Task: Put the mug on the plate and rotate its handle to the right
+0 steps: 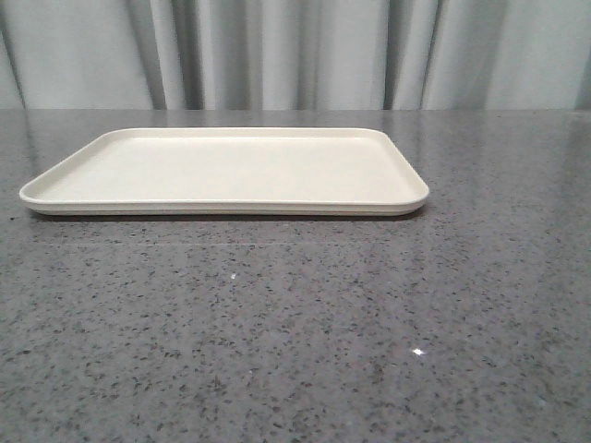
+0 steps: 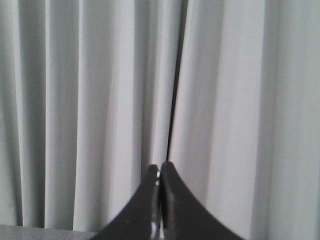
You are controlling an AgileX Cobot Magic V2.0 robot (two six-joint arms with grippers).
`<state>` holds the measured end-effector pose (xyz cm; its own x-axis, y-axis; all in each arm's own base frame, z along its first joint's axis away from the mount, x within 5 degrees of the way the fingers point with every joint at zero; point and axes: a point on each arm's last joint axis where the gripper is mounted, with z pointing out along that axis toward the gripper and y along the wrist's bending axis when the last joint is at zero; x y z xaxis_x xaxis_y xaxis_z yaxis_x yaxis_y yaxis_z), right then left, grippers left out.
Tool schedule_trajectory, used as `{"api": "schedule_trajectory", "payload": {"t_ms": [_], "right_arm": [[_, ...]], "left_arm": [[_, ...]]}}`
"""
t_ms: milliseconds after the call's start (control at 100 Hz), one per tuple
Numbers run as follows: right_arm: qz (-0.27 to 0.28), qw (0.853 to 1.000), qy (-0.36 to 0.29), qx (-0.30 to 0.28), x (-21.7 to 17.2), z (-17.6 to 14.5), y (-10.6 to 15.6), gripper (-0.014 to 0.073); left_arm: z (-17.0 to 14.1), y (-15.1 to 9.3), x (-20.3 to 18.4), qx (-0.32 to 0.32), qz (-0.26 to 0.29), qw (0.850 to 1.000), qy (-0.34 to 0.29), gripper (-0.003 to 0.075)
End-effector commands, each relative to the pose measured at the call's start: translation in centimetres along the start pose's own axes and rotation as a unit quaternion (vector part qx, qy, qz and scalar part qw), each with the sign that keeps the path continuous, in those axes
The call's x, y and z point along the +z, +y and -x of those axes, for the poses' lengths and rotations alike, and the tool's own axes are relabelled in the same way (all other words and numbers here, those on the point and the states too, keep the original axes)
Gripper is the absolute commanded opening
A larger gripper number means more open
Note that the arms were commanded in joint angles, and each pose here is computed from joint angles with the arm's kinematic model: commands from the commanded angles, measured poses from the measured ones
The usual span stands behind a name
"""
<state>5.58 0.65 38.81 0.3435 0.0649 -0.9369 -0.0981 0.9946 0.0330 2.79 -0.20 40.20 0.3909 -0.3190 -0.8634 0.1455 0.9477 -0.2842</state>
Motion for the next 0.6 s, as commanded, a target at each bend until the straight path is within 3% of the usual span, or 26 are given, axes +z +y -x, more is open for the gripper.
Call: {"api": "schedule_trajectory", "payload": {"t_ms": [0, 260, 590], "right_arm": [[0.012, 1.0, -0.01, -0.018, 0.7, 1.5, 0.3, -0.0066], [0.032, 0.999, -0.018, -0.019, 0.7, 2.1, 0.7, -0.004], [0.024, 0.999, -0.019, -0.019, 0.7, 2.1, 0.5, 0.0178]], "left_arm": [[1.9, -0.6, 1.2, -0.001, -0.005, 1.0, -0.018, -0.002], [4.4, -1.6, 3.9, 0.0, -0.011, 1.0, -0.004, -0.002], [7.0, -2.8, 6.6, 0.003, -0.024, 0.999, 0.027, 0.0003]]}}
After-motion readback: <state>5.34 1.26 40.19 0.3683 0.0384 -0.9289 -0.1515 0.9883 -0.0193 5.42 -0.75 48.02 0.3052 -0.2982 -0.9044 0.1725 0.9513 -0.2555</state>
